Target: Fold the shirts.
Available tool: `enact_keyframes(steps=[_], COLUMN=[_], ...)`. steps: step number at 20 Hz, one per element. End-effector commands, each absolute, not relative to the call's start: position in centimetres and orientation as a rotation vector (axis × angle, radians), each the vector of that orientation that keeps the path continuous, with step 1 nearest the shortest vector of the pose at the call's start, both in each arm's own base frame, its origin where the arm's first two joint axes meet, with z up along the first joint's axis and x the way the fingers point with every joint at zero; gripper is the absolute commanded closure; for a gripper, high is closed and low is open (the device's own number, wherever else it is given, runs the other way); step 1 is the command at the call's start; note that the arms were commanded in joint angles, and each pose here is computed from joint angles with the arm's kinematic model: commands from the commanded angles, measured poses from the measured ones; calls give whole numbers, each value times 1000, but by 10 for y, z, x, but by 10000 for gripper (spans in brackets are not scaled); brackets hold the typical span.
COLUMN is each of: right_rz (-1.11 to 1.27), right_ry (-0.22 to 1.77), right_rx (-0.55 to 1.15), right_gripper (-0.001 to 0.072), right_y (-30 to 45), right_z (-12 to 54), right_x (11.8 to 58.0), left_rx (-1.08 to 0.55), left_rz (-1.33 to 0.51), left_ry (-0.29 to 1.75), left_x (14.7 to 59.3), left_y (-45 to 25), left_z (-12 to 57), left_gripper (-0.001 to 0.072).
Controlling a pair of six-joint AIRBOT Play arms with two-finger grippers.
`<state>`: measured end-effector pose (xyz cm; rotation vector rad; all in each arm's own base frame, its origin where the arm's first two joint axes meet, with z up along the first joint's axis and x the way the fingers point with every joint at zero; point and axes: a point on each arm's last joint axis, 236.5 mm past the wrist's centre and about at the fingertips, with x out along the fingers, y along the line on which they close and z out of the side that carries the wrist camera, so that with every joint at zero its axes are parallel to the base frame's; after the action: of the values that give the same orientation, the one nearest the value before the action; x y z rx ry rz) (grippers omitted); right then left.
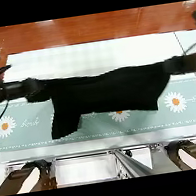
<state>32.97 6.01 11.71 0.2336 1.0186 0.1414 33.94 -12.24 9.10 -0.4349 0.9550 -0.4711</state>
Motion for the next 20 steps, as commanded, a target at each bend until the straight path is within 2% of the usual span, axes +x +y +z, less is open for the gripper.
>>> enact_keyframes(steps=[1,2,3,4,5,6,8,11,14,16,20], right_rz=[122,135,143,152,173,204,227,33,-131,-170,-46], right_ry=[1043,1074,1109,1137,1167,1194,1233,1337,1323,1277,1205], right_rx=[416,464,518,566,592,577,479,391,538,705,944], right_gripper=[681,681,642,382,82,88,88,89,93,94,94], right_y=[58,61,62,61,59,54,25,-56,-97,-87,-26], right_z=[69,60,52,48,47,50,60,54,18,-17,-57], right_x=[401,416,428,436,440,437,419,361,300,270,257], left_rx=[-438,-434,-439,-445,-438,-383,-290,-387,-551,-645,-968], left_rz=[-432,-445,-458,-472,-496,-523,-492,-401,-250,-226,-315], left_ry=[1000,1023,1047,1072,1100,1147,1308,1480,1539,1532,1385], left_x=[396,409,419,428,433,432,411,365,310,274,270], left_y=[-146,-155,-163,-168,-172,-166,-130,-76,-42,-39,-76], left_z=[33,26,22,20,20,15,-4,-22,-55,-79,-87], left_gripper=[688,688,681,531,108,5,6,7,8,7,8])
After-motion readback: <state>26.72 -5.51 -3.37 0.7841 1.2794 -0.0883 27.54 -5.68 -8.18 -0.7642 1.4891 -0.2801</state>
